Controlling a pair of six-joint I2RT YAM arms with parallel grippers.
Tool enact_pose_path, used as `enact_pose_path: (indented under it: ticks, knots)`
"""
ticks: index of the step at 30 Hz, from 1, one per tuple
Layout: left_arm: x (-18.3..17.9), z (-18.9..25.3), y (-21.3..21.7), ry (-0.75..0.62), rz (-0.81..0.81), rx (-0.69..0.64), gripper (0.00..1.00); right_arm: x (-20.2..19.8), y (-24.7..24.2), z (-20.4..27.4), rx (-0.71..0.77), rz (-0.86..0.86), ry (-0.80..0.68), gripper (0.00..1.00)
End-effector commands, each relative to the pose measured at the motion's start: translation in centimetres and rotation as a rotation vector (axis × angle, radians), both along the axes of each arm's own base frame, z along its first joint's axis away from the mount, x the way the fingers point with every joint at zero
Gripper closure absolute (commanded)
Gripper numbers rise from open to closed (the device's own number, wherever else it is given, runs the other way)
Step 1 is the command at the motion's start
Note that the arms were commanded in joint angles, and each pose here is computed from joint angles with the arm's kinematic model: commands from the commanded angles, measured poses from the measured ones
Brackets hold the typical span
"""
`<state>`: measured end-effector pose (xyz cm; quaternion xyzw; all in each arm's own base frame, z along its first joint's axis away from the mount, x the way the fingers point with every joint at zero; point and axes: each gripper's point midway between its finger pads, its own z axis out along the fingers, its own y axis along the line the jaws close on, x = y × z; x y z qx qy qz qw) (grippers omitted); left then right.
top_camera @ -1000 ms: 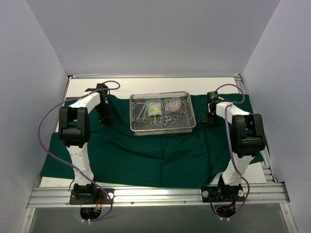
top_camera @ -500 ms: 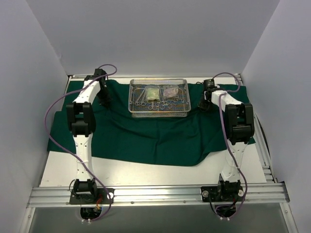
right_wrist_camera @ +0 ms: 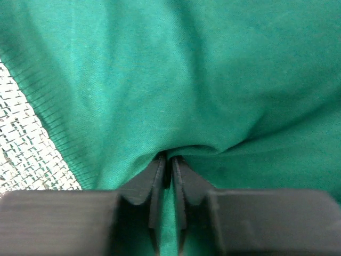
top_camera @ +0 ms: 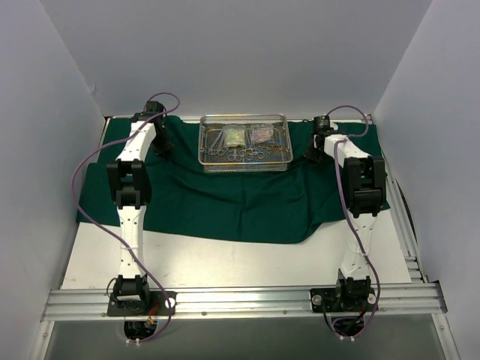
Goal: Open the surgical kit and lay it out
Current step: Smooth out the surgical kit at the center of the board.
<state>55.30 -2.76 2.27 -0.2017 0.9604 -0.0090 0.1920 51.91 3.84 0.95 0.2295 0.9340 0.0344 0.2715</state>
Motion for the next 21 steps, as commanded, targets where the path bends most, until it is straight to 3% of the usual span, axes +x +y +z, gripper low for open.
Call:
enact_pose_path:
  ticks: [1,3,5,8,10,12,15,21]
  knots:
    - [-0.6,-0.7,2.4,0.025,0.062,0.053,0.78,-3.3,-1.8,-4.2,-0.050,-0.012,0.162,0.91]
    - [-1.4,0.6,2.7,0.025,0.074,0.055,0.62,-3.2,-1.8,-2.6,-0.052,-0.003,0.142,0.78]
    - [-2.5,1.2,3.2,0.042,0.090,0.062,0.54,-3.3,-2.0,-1.3,-0.063,-0.007,0.128,0.69]
    - [-2.8,5.4,3.2,-0.025,0.084,0.060,0.35,-3.3,-2.6,3.2,-0.087,-0.020,0.054,0.57]
    - [-3.3,8.9,3.4,-0.080,0.090,0.066,0.15,-3.8,-3.0,4.6,-0.104,-0.032,0.035,0.48]
    - [-3.8,12.5,3.5,-0.152,0.095,0.069,0.04,-4.8,-3.6,6.4,-0.118,-0.061,0.003,0.41]
    - [-5.6,14.9,3.2,-0.203,0.102,0.046,0.05,-6.0,-4.6,8.8,-0.094,-0.133,-0.063,0.37]
    - [-10.9,13.4,2.7,-0.204,0.135,0.004,0.03,-10.6,-6.7,8.7,-0.010,-0.240,-0.088,0.37]
